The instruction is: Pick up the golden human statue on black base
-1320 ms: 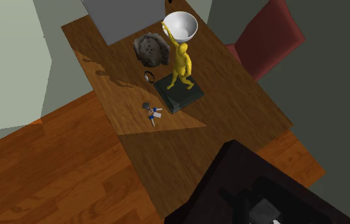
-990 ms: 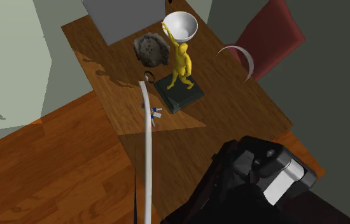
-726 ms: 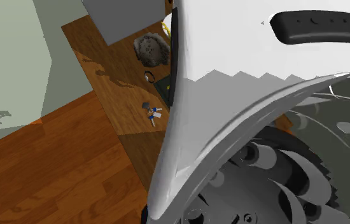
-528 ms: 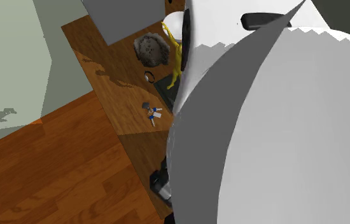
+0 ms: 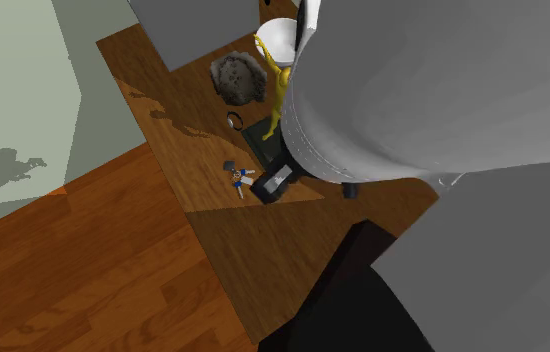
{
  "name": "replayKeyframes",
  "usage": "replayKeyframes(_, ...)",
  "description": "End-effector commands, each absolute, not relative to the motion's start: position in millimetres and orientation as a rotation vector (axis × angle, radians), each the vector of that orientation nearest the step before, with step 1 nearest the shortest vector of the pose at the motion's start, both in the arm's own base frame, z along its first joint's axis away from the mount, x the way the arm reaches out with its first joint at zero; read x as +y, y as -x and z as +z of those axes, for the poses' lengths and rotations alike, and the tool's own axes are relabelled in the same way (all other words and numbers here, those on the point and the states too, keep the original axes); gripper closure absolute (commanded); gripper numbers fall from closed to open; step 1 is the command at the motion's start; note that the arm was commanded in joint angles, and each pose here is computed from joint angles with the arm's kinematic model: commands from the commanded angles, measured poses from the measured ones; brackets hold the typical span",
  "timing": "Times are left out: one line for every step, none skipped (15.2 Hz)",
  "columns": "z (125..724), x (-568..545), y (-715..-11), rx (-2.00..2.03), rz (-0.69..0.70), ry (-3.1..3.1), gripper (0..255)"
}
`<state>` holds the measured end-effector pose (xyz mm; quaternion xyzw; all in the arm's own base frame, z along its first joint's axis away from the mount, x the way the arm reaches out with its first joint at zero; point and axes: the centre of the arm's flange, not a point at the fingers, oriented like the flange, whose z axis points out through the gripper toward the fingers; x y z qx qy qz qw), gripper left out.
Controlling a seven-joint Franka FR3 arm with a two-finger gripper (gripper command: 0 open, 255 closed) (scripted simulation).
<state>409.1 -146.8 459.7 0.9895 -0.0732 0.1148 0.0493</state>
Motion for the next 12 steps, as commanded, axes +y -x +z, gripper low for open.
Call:
replayKeyframes(447, -164, -419, -0.237, 0.373, -3.007, 0)
replayKeyframes(439, -173, -425, -0.243, 0.382, -3.004, 0)
replayKeyframes(432, -182, -430, -0.25, 0.392, -3.001, 0)
replayKeyframes(425, -191, -435, -0.257, 0.402, -2.998, 0)
replayKeyframes(418, -200, -441, -0.263, 0.411, -2.995, 0)
replayKeyframes(411, -209, -446, -0.27, 0.421, -2.992, 0)
replayKeyframes(404, -218, -451, -0.277, 0.431, -2.989, 0)
replayKeyframes(397, -227, -457, -0.284, 0.44, -2.986, 0)
replayKeyframes(390, -237, -462, -0.29, 0.45, -2.982, 0)
replayKeyframes(383, -246, -467, -0.297, 0.46, -2.979, 0)
replayKeyframes(376, -255, -473, -0.304, 0.469, -2.976, 0)
replayKeyframes(369, -264, -478, -0.31, 0.479, -2.972, 0)
